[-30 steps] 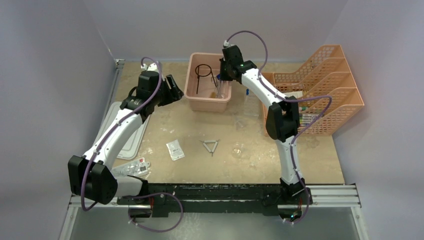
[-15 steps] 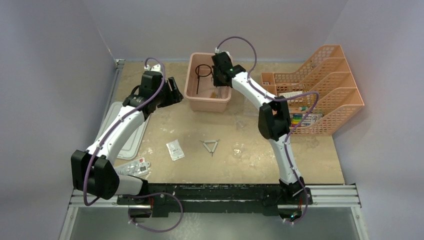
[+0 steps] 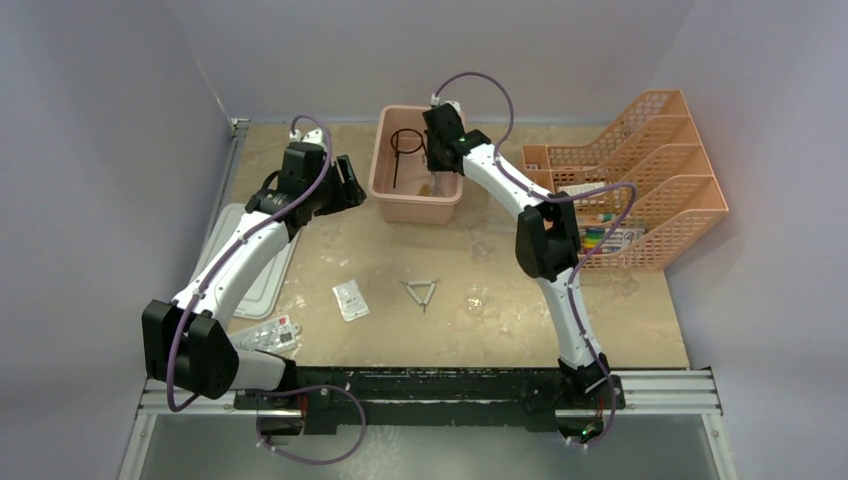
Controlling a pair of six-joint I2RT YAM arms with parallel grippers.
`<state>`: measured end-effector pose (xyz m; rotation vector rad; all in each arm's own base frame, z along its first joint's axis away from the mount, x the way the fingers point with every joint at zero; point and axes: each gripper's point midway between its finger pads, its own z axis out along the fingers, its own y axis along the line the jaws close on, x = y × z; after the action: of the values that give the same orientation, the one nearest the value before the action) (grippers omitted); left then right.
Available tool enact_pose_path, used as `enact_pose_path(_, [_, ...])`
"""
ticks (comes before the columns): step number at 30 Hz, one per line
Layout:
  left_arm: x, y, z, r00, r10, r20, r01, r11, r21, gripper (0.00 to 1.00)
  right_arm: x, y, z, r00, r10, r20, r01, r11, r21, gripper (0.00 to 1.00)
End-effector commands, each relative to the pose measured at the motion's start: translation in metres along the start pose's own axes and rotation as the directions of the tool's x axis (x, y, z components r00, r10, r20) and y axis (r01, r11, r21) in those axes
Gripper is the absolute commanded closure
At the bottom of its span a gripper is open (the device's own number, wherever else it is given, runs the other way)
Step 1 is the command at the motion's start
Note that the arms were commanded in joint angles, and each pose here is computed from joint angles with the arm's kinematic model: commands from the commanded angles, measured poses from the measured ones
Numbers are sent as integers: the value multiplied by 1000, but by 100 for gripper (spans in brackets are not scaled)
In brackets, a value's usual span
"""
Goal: Organize the chemistry lab equipment
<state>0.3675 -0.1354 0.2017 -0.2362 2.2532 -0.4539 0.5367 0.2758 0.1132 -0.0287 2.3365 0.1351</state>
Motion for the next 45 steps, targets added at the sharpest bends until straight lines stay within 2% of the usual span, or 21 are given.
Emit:
enact_pose_path(1, [-25, -7, -9, 997, 19, 71, -20, 1000, 15, 40, -13, -5, 2, 999, 14, 42, -15, 1000, 23, 79])
enact_pose_path(8, [-25, -7, -11, 997, 19, 70, -20, 1000, 15, 40, -44, 3, -26, 994, 27, 104, -24, 999, -29, 76])
enact_pose_path(18, [-26, 3, -23, 995, -4, 96, 8, 999, -37, 40, -100, 18, -127, 972, 11, 234, 31, 984, -173, 63])
enact_pose_path(24, [-24, 11, -36, 992, -34, 122, 42, 997, -65, 40, -95, 22, -181, 960, -56, 274, 118, 969, -216, 56])
enact_pose_path(30, [-12, 29, -46, 989, -62, 133, 79, 988, -130, 40, -43, 25, -219, 948, -187, 259, 250, 939, -236, 44])
enact_pose_path(34, [-6, 40, -50, 982, -109, 157, 135, 977, -167, 39, 9, 47, -249, 912, -309, 271, 389, 863, -323, 38])
enact_pose_path(39, [2, 48, -52, 974, -163, 160, 194, 960, -201, 39, 98, 75, -262, 838, -504, 210, 541, 711, -449, 42])
enact_pose_path(45, [7, 59, -58, 962, -202, 186, 243, 940, -239, 39, 183, 78, -243, 744, -662, 87, 616, 631, -472, 47])
